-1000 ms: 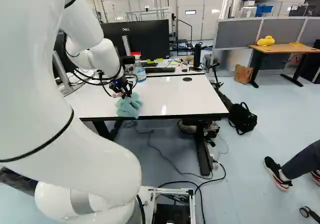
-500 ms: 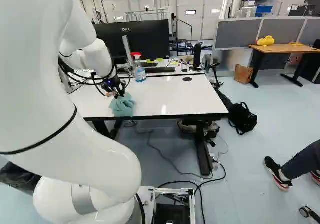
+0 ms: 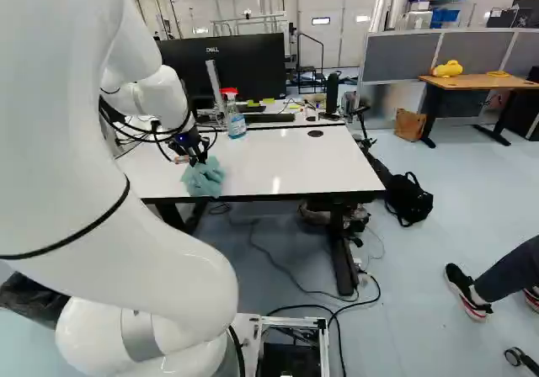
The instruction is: Clean the table with the green towel
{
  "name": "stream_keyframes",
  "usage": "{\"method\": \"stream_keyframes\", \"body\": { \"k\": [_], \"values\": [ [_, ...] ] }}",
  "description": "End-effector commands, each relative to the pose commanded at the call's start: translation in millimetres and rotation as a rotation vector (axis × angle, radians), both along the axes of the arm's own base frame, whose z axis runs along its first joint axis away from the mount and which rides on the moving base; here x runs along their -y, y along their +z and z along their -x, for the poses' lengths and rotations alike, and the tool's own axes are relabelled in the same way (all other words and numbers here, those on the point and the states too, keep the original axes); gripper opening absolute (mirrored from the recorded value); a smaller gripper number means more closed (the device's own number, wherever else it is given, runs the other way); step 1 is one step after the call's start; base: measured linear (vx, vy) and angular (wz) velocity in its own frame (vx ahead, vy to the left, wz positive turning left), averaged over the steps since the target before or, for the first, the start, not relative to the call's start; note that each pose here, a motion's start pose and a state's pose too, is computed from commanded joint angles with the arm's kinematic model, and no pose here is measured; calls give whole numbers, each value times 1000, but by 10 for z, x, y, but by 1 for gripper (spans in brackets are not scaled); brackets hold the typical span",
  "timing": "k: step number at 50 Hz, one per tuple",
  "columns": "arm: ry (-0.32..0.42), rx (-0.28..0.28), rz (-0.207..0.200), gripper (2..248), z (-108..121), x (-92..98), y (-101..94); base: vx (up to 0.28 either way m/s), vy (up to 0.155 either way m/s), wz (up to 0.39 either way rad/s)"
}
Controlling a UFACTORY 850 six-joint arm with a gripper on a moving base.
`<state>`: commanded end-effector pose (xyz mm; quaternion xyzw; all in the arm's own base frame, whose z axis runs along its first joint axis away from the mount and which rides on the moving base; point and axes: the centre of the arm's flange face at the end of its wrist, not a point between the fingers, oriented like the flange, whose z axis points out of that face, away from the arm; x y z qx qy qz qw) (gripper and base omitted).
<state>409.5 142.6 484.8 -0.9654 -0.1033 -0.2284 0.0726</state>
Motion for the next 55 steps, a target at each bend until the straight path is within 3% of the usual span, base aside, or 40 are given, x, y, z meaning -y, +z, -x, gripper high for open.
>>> {"method": "stream_keyframes", "body": {
  "k": [31,55],
  "values": [
    [-98,-32,-96,35,7,-39,6,0,0,0],
    [-101,-33,-98,35,7,-40,6,0,0,0]
  ]
}}
